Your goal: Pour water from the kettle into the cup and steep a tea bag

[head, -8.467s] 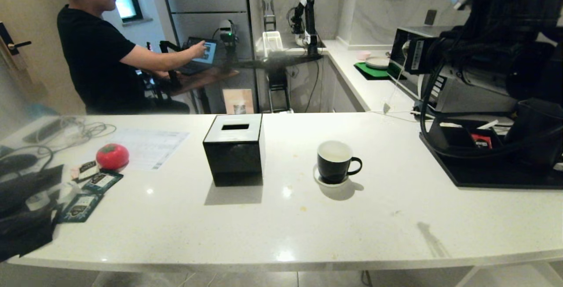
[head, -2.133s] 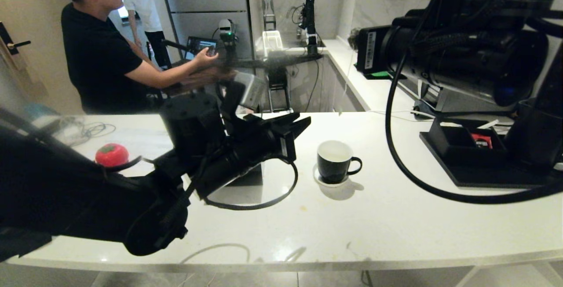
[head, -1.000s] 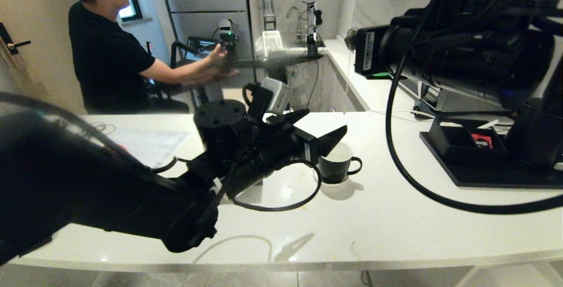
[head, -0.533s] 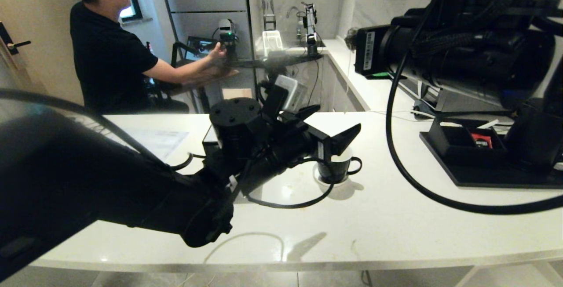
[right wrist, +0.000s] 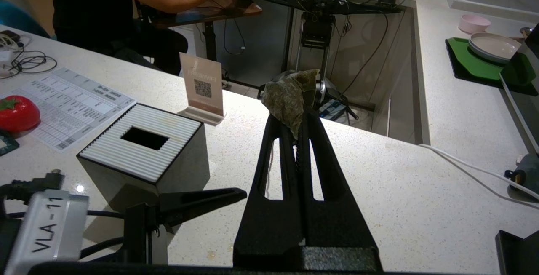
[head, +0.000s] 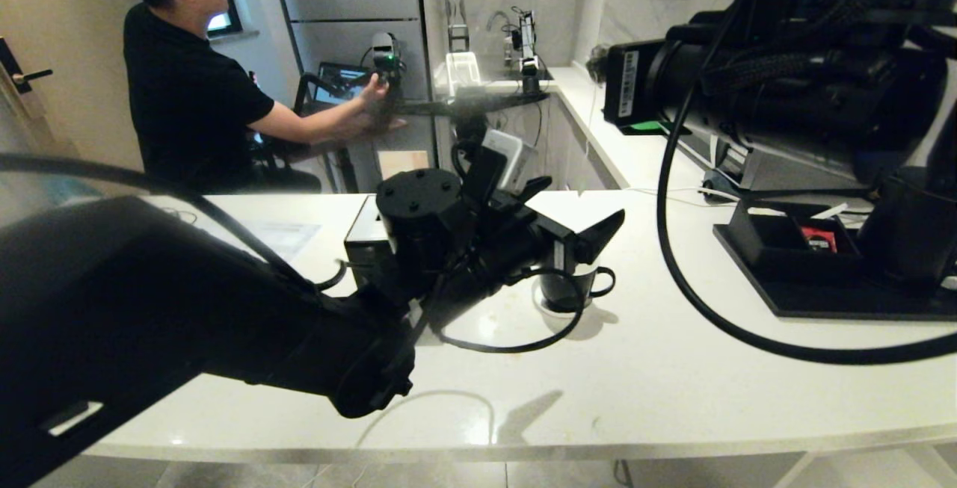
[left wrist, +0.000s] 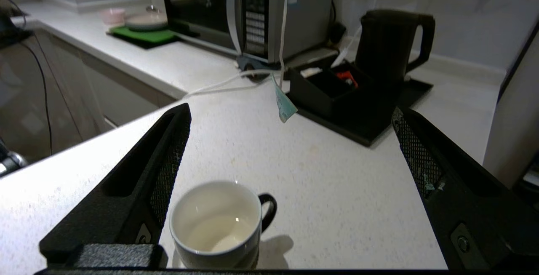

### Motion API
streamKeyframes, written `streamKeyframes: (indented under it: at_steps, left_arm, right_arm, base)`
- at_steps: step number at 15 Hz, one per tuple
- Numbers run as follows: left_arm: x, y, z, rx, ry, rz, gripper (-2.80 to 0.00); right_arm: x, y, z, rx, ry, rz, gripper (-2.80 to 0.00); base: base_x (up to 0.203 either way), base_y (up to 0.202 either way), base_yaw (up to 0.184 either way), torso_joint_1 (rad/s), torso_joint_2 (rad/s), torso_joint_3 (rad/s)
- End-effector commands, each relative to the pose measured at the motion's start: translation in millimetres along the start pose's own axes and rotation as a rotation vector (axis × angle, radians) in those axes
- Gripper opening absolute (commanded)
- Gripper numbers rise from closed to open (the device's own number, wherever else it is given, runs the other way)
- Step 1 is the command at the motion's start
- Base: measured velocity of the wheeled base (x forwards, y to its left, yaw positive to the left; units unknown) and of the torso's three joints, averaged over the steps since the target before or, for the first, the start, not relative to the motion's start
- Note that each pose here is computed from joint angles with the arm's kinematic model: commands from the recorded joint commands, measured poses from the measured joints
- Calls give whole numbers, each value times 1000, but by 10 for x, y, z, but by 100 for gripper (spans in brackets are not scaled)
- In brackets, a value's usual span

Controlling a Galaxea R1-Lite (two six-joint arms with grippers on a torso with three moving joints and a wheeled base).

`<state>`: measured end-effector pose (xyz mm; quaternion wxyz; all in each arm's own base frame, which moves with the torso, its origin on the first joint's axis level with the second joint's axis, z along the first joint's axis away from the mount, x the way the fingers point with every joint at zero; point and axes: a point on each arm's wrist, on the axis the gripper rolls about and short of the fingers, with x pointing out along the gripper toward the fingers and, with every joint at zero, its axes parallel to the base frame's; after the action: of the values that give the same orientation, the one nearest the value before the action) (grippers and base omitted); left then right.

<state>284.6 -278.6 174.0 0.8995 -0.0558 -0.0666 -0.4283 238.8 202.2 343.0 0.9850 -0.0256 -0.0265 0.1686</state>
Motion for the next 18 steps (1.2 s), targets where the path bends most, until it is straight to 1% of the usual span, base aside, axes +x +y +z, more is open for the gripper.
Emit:
streamKeyframes:
  at_steps: [1, 3, 18]
  left_arm:
    - [15, 4, -12, 1, -35, -2, 0]
    - [27, 5, -40, 4, -55, -4, 0]
    - [39, 14, -70, 2, -51, -2, 0]
  right_arm:
    - [-2, 0, 3, 0, -2, -2, -280]
    - [-13, -5, 10, 1, -4, -1, -280]
    - [-31, -8, -39, -5, 10, 5, -280]
  base:
    - [0, 0, 0, 0, 0, 0]
    - [0, 0, 0, 0, 0, 0]
    - [0, 0, 0, 0, 0, 0]
